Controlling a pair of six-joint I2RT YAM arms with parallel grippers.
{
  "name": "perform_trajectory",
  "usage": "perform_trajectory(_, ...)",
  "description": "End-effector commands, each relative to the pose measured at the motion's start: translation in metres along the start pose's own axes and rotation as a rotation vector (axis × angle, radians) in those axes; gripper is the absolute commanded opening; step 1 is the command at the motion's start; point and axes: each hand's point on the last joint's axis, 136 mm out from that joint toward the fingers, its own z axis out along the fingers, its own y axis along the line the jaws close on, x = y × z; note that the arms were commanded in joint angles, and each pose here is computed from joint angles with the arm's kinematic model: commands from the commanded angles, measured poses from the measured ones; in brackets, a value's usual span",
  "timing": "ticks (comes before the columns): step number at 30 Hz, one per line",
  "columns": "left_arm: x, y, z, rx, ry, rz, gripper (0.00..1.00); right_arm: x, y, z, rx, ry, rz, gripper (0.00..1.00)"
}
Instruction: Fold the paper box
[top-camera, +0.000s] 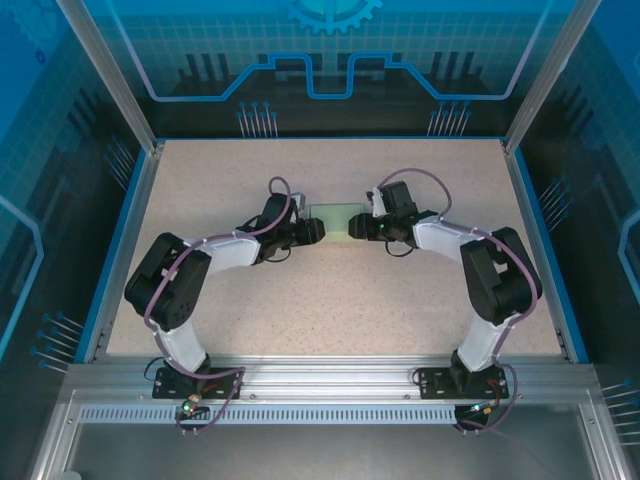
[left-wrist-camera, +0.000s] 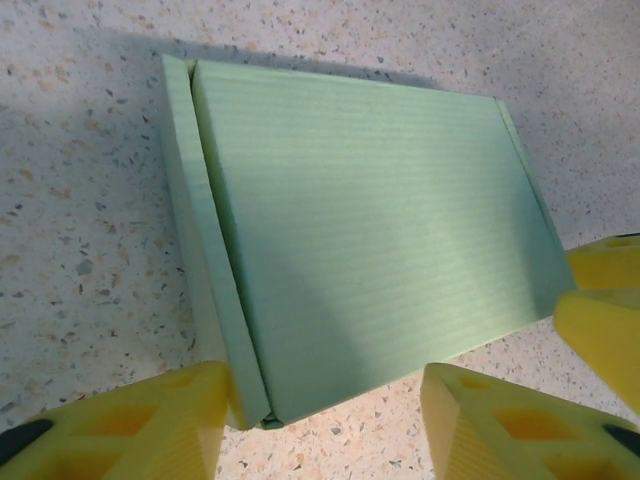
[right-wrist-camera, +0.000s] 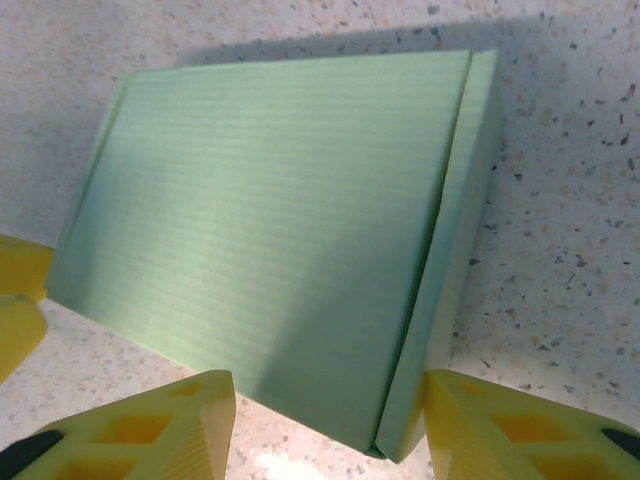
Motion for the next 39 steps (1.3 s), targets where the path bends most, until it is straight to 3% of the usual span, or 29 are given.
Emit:
perform_trajectory(1,-0.010,-0.009,0.011,0.030,-0.022,0.013,0.60,-0.006,0.008,0.015,-0.007,0.023,-0.023,0.53)
perform_trajectory(5,-0.022,-0.002,0.003,-0.007,-0.069,0.056,0.67,-0.016,-0.007,0.003,0.081,-0.005,-0.043,0.55)
perform_trajectory(10,-0.039,-0.002,-0.025,-0.036,-0.168,0.121,0.74,-0.030,-0.011,-0.039,0.195,-0.093,-0.127,0.58)
perform_trajectory(18,-0.061,0.015,-0.114,-0.158,-0.453,0.272,0.83,-0.043,-0.039,-0.140,0.578,-0.299,-0.306,0.67)
perform_trajectory(23,-0.064,0.037,-0.173,-0.264,-0.663,0.334,0.99,-0.028,-0.069,-0.182,0.745,-0.442,-0.328,0.96)
perform_trajectory(25,-0.063,0.044,-0.190,-0.296,-0.710,0.351,0.99,-0.021,-0.081,-0.192,0.777,-0.481,-0.307,1.00)
perform_trajectory(32,-0.052,0.092,-0.208,-0.512,-0.703,0.371,0.99,0.008,-0.135,-0.189,0.838,-0.509,-0.198,1.00)
perform_trajectory(39,-0.044,0.140,-0.177,-0.555,-0.624,0.341,0.99,0.007,-0.153,-0.162,0.755,-0.501,-0.253,1.00)
